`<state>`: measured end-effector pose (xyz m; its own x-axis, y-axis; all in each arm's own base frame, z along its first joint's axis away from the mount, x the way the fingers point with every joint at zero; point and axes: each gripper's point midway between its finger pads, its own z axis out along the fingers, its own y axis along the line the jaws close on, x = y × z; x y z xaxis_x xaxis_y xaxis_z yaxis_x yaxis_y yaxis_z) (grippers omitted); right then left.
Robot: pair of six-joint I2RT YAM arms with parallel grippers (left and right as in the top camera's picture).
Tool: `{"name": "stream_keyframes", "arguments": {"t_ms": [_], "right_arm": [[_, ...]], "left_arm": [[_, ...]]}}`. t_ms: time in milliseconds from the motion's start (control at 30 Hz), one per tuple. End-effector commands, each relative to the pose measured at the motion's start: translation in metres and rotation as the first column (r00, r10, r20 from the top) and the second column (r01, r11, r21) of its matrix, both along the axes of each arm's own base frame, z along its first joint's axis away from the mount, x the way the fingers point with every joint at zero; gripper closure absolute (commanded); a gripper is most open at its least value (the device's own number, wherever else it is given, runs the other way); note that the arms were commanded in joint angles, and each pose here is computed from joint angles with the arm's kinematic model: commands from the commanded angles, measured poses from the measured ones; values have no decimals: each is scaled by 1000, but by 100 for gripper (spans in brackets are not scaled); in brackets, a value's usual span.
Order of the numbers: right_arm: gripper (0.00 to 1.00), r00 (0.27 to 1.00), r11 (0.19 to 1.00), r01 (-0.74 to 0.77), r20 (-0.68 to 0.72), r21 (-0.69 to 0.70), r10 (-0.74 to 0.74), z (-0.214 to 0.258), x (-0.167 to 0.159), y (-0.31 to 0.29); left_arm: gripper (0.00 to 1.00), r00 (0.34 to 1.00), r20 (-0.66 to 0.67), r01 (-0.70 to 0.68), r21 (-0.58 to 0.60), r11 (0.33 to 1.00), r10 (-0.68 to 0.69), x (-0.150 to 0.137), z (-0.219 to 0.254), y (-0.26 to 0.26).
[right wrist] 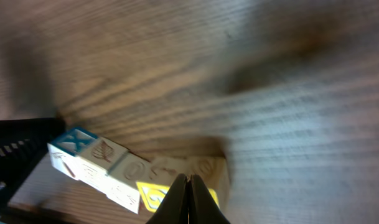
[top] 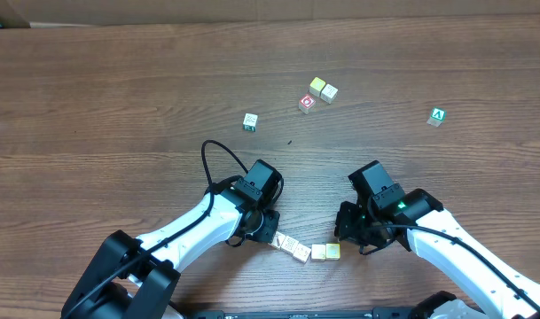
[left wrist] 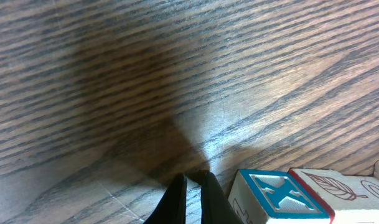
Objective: Flip 5 blocks
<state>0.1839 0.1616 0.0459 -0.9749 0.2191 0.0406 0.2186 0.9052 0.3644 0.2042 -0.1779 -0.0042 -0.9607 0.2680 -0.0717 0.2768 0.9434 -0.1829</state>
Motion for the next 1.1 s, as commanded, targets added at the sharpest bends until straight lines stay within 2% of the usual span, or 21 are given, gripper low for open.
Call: {"name": "stream_keyframes", "arguments": {"t_ms": [0,167,300,400,533,667,867,1067], "right_arm": [[96,998,999,-53,42,2,53,-1,4,3],[96,981,979,-181,90,94,173,11,4,21],[96,976,975,-205,95,91,197,28,6,23],[96,974,973,-215,83,84,208,46,4,21],[96,973,974,-216,95,71,209,60,3,18],[96,982,987,-161,101,23,158,75,7,5],[96,986,995,-96,138,21,92,114,23,-7],[96,984,998,-56,170,37,49,138,33,-10]], "left_arm": [[96,1000,-6,-23,64,998,23,-4,-8,12],[96,999,-13,-29,60,998,30,-5,-8,11],[96,999,-5,-49,75,996,49,-1,-2,12],[95,995,60,-89,96,991,84,13,21,15],[96,987,127,-106,61,992,98,19,52,15],[96,990,77,-126,46,991,122,-7,62,18],[96,996,-89,-10,-60,998,4,-65,48,-12],[96,991,-126,43,-84,996,-53,-104,36,-36]]}}
